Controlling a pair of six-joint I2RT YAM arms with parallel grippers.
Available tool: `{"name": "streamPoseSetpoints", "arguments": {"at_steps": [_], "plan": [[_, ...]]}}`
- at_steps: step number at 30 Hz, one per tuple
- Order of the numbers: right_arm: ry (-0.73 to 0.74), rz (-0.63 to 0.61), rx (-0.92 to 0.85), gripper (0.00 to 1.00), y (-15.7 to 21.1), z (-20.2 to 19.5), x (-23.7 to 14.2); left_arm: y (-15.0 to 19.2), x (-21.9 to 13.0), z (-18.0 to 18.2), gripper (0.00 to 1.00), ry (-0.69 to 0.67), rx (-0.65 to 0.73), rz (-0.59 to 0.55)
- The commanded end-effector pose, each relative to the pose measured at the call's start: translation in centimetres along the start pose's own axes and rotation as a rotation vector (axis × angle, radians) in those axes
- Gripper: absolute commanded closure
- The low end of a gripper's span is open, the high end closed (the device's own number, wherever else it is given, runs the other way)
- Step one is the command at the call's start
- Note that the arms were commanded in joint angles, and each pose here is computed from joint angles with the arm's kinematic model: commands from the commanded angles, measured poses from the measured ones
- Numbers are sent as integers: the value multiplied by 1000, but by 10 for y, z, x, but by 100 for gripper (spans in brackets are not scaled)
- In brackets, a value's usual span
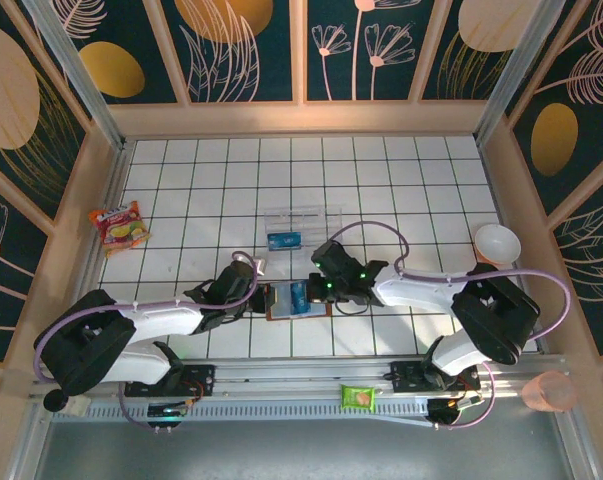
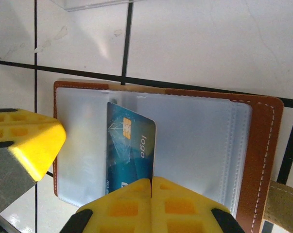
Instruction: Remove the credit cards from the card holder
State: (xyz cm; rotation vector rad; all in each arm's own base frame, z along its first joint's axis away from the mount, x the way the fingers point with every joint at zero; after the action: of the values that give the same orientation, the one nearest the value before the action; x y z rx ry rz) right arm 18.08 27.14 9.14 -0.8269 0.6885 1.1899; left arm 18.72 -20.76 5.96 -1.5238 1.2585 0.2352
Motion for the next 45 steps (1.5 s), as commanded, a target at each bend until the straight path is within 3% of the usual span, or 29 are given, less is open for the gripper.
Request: {"name": "streamPoseSetpoints", "arguments": {"at_steps": [1, 11, 20, 28, 31, 37, 45], "plan": [[119, -28, -68, 100, -3, -6, -9, 4, 3, 4, 100, -25, 19, 37], [164, -19, -133, 100, -5, 2, -15, 1, 5, 3, 100, -15, 26, 34], [56, 42, -124, 100, 5, 12, 4, 3, 8, 2, 100, 4, 21, 42], [-2, 67, -79, 80, 4, 7, 10, 4, 8, 1, 100, 13, 21, 47], [-9, 69, -71, 78, 3, 6, 11, 3, 8, 1, 100, 10, 22, 45], [-11, 0, -116, 100, -8, 8, -5, 2, 7, 1, 100, 3, 24, 43], [-163, -192, -430, 100, -29, 49, -67, -6, 5, -2, 100, 7, 30, 31]]}}
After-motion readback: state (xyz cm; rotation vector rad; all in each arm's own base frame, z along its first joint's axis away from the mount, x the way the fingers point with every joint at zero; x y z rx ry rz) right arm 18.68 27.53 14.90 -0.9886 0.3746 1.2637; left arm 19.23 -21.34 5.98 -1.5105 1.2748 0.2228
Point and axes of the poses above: each hand's point on the last joint's axis, 136 mm out from that joint toward the fingers, its own x axis out along the fingers, its own z axis along the line the jaws close on, y = z × x, the point moved 5 cm from there along -x, back along the fingers, and after that the axes turned 14 degrees about x, right-handed, at the moved point
